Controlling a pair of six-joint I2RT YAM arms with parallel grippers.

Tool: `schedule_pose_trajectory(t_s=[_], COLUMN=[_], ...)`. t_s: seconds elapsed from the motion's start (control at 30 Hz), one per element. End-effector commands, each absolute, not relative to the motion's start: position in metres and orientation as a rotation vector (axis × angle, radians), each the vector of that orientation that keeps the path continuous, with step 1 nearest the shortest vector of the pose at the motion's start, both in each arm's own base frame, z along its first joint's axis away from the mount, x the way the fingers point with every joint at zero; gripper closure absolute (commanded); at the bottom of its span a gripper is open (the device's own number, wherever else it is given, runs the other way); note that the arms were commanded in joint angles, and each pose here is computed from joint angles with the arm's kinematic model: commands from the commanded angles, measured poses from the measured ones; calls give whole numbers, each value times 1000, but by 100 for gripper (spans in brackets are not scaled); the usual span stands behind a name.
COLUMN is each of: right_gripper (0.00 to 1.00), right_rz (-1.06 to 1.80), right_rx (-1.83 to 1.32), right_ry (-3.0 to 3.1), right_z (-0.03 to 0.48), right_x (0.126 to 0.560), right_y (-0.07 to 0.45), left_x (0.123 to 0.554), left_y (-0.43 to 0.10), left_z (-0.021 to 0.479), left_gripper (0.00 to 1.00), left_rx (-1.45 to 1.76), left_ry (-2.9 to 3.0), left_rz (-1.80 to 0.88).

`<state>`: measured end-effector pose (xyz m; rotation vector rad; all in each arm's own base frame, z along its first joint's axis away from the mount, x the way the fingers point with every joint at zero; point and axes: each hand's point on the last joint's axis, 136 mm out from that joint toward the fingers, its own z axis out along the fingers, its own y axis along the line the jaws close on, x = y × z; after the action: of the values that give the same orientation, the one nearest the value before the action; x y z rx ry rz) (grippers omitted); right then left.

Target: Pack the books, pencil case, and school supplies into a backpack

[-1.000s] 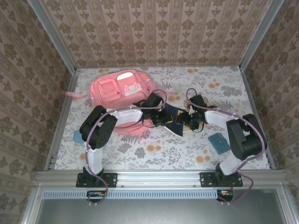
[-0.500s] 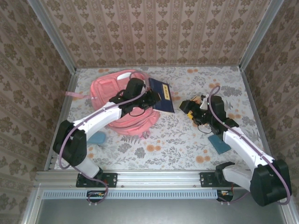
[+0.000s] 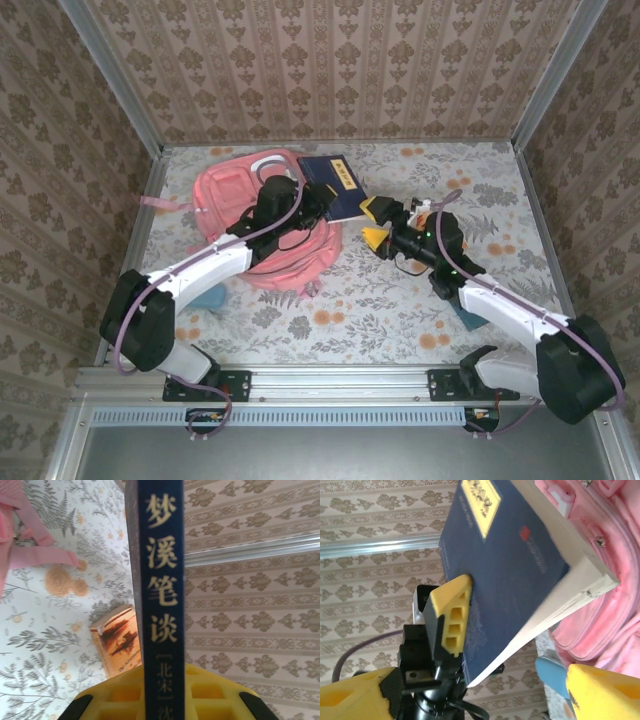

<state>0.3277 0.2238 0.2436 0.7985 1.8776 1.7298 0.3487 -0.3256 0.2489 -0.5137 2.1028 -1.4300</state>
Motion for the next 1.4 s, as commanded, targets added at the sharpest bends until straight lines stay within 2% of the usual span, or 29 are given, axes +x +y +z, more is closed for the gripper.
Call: schedule_pose_trajectory(t_s=[0.0, 0.13, 0.3, 0.43, 0.57, 0.7, 0.77, 0.93, 1.03, 1.13, 1.37], right_gripper=[17, 23, 36, 54, 67, 82, 87, 92, 92, 92, 92], right_rz=[1856, 1879, 1893, 1915, 1920, 1858, 1787, 1503, 1324, 1177, 973], right_rx=[886, 944, 947, 981, 1045, 1073, 1075, 1008, 956, 895, 777], right_ry=[1702, 1659, 1625, 1619, 1626, 1649, 1692, 1874, 1965, 2041, 2142], right_z=[277, 277, 283, 278, 261, 249, 244, 224, 213, 205, 196], right_x=[344, 355, 365, 371, 376, 372, 368, 355, 346, 336, 319], right_y=[226, 227, 232, 238, 241, 235, 229, 213, 196, 182, 157], left_x=[349, 346, 344, 343, 344, 343, 341, 328, 319, 310, 300], left_y=[-324, -329, -332, -336, -336, -329, -319, -282, -255, -232, -222], left_z=[300, 304, 305, 304, 298, 284, 266, 226, 208, 198, 193], left_gripper=[97, 97, 96, 97, 95, 82, 69, 34, 18, 9, 0], left_rx=[-533, -539, -543, -548, -570, -604, -635, -605, -537, -402, 148], left_ry=[1901, 1885, 1878, 1884, 1889, 1929, 2020, 2248, 2351, 2433, 2545], left_rz=[-1557, -1589, -1604, -1622, -1632, -1591, -1503, -1176, -994, -813, -531])
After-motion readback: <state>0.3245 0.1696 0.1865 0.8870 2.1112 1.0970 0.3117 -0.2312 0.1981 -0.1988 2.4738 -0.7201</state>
